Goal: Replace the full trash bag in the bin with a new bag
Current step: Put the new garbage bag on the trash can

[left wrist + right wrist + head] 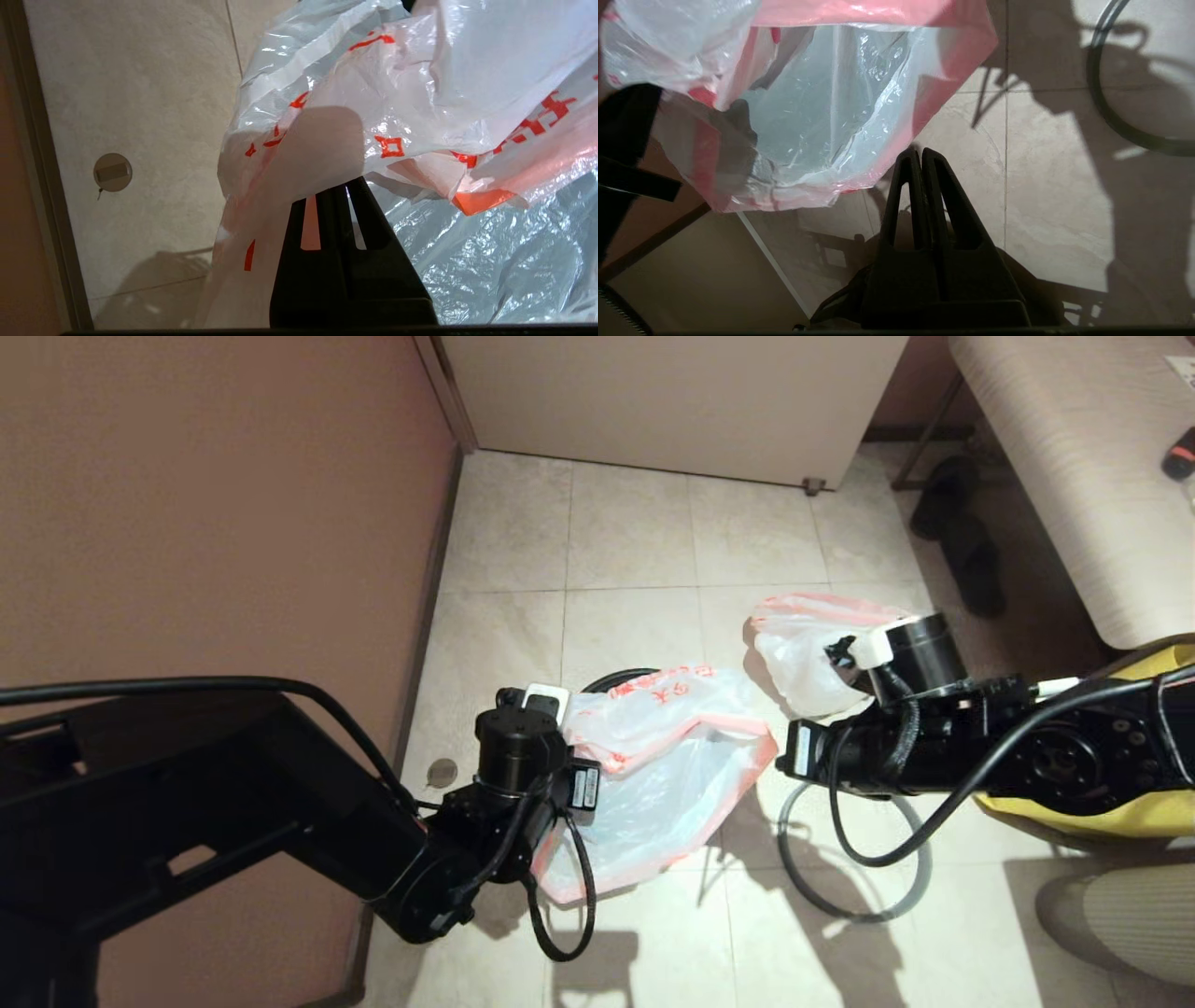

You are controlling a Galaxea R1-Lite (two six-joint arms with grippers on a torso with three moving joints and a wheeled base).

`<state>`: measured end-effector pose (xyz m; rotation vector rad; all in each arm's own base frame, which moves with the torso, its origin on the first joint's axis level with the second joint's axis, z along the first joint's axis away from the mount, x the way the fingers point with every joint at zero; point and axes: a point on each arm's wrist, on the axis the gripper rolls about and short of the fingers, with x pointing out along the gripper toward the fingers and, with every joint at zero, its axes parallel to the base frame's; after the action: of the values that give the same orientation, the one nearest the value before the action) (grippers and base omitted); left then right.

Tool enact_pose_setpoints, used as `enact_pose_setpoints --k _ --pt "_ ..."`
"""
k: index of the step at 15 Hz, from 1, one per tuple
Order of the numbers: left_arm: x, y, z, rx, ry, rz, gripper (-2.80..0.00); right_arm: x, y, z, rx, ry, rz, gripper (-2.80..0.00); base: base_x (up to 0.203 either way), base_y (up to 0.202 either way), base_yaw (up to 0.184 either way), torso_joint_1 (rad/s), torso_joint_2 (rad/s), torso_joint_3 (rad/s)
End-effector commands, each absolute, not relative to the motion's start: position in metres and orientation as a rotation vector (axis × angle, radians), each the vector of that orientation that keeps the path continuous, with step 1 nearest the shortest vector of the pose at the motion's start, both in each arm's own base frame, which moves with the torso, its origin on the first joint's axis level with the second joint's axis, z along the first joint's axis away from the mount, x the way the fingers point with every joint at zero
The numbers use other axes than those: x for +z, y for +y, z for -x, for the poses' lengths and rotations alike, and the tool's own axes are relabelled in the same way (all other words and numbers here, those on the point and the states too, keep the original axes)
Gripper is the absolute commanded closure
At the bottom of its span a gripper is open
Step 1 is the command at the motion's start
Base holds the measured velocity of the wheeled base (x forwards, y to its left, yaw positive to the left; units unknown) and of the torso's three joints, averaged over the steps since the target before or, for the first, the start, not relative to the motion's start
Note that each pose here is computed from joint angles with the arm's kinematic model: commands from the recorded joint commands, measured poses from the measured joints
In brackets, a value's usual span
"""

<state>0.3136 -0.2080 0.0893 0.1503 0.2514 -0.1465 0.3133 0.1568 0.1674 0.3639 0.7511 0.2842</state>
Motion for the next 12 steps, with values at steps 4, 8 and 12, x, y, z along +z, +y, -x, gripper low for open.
enact_pose_setpoints --k 4,8,12 --pt "0.093 -0.206 -0.316 -0.135 0.238 -0.14 0.0 0.112 0.199 -0.315 0.21 0.894 -0.232 0.0 0.0 0.0 0.0 0.0 0.0 0.0" --pt "0.094 -0.206 -0.315 -0.136 0.235 -0.14 0.0 0.113 0.195 -0.303 0.182 0.924 -0.269 -2.8 0.0 0.0 0.0 0.0 0.0 0.0" --pt "0.094 -0.206 -0.315 -0.136 0.235 -0.14 0.0 0.094 0.201 -0.331 0.197 0.819 -0.322 -2.8 0.0 0.0 0.0 0.0 0.0 0.0"
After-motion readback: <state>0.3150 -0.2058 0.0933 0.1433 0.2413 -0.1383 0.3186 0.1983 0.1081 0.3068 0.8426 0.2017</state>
